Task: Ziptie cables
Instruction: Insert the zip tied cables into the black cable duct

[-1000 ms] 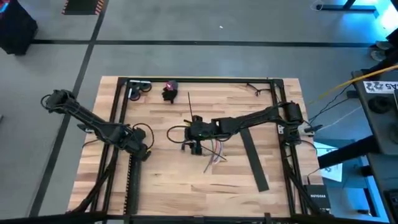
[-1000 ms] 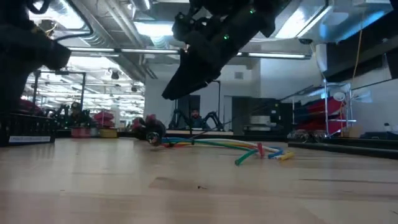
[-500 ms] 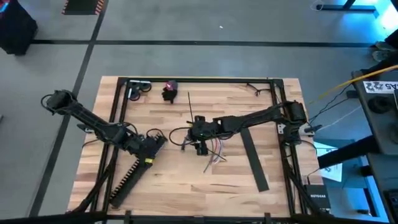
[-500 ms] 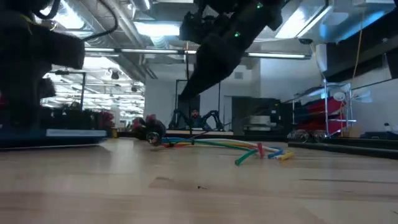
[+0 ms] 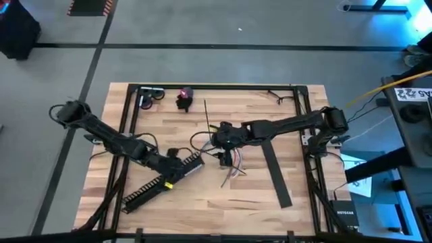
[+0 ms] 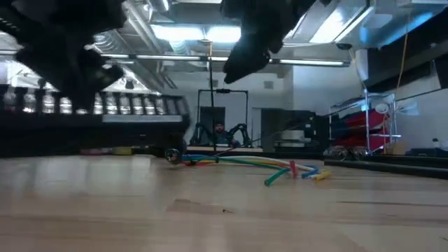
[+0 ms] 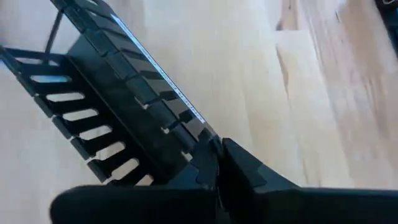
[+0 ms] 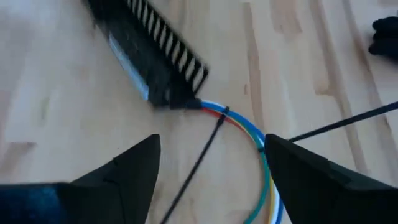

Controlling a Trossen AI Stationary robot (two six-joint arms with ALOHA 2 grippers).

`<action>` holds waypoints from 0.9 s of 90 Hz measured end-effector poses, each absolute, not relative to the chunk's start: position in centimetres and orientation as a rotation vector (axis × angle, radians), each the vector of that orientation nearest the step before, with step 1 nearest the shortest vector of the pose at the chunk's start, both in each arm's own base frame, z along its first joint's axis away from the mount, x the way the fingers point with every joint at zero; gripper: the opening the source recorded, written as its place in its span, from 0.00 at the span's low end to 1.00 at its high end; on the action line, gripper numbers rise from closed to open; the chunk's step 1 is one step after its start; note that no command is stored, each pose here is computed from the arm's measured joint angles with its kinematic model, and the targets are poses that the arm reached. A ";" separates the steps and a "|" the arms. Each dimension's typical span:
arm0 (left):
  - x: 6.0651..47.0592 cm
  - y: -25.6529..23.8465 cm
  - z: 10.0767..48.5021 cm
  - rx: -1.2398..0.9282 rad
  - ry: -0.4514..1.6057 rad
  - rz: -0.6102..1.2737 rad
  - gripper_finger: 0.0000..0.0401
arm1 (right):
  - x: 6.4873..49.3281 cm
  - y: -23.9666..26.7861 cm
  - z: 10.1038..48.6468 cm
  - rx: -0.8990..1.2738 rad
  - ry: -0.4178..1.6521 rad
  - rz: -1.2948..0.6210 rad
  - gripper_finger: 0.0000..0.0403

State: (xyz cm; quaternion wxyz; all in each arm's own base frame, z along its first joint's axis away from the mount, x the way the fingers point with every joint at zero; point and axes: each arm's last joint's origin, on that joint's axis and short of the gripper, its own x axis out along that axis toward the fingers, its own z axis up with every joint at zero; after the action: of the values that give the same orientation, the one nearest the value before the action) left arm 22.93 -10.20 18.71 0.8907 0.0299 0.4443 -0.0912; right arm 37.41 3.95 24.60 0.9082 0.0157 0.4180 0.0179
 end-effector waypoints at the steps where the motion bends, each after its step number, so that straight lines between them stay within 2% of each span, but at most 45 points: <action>1: 23.1 -10.3 18.7 0.075 0.926 -0.192 0.00 | 37.4 4.1 24.6 0.035 0.863 0.041 0.69; 12: 25.2 -11.3 18.2 0.182 0.947 -0.238 0.01 | 37.0 5.7 24.4 0.055 0.894 0.077 0.69; 23: 26.7 -12.4 17.1 0.247 0.980 -0.275 0.07 | 36.6 7.1 24.3 0.055 0.910 0.065 0.69; 42: 28.6 -14.2 16.8 0.333 0.960 -0.358 0.25 | 36.4 8.1 24.3 0.036 0.910 0.064 0.69; 52: 29.0 -14.2 18.5 0.366 0.997 -0.354 0.35 | 36.4 7.5 24.2 0.003 0.918 0.049 0.69; 68: 28.9 -12.7 21.9 0.325 1.061 -0.138 0.45 | 36.3 5.5 23.9 -0.079 0.973 0.045 0.69; 81: 29.6 -10.1 22.8 0.032 1.011 0.165 0.46 | 36.2 3.7 23.6 -0.109 1.019 0.018 0.69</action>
State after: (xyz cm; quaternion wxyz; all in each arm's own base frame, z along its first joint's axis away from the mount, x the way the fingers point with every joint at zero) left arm 29.57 -10.13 22.79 0.8716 0.0154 0.4836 0.0787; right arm 36.19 3.67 23.63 0.8715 -0.0523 0.4875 0.0088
